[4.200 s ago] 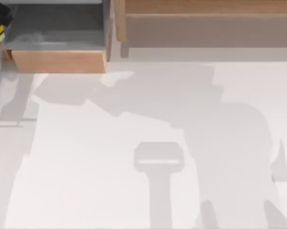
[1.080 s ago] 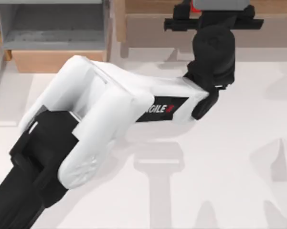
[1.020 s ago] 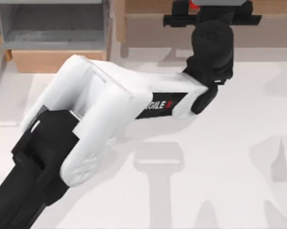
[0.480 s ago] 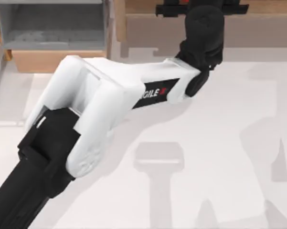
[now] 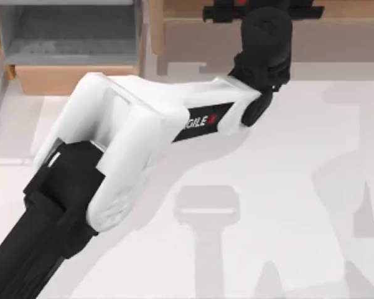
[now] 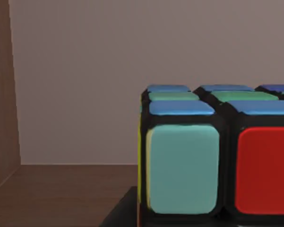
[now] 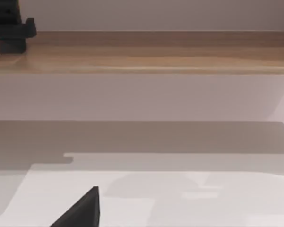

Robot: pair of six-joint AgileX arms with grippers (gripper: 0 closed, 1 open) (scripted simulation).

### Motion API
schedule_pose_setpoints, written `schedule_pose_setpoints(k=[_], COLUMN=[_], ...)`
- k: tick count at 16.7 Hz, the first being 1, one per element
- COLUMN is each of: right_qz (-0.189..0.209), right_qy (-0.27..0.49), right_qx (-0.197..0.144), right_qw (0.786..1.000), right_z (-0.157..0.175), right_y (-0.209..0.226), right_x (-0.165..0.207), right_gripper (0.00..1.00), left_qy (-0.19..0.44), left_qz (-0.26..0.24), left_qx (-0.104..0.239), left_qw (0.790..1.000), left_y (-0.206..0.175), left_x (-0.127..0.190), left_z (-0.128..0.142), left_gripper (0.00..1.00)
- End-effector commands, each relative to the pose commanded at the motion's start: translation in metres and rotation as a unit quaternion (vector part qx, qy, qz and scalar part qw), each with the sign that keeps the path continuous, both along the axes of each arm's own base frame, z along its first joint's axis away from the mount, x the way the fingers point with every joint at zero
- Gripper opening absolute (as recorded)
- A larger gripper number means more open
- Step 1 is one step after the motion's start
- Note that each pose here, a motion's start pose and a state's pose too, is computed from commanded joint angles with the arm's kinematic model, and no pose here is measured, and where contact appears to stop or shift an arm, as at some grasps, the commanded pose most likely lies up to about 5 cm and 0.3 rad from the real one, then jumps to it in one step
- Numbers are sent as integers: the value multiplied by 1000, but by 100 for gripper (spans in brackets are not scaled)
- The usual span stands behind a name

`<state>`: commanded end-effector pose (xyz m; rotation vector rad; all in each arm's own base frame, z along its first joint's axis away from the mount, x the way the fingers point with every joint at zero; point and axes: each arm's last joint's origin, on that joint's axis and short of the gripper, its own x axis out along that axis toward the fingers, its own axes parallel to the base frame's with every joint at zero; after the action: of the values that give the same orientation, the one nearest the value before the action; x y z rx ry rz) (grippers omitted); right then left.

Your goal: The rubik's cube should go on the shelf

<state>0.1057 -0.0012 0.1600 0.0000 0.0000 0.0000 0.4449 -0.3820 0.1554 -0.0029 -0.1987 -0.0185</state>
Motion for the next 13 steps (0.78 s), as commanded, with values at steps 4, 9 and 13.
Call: schedule_pose_setpoints(k=[4, 9, 13], right_qz=[0, 0, 0], right_qy=[0, 0, 0], right_qx=[0, 0, 0], right_qw=[1000, 1000, 1000], right_z=[0, 0, 0], right_y=[0, 0, 0], right_x=[0, 0, 0], right_gripper=[100, 100, 100], left_qy=[0, 0, 0], left_qz=[0, 0, 0], left_qx=[0, 0, 0], left_qw=[1000, 1000, 1000], left_y=[0, 0, 0], left_x=[0, 0, 0], left_z=[0, 0, 0], left_gripper=[83, 100, 100])
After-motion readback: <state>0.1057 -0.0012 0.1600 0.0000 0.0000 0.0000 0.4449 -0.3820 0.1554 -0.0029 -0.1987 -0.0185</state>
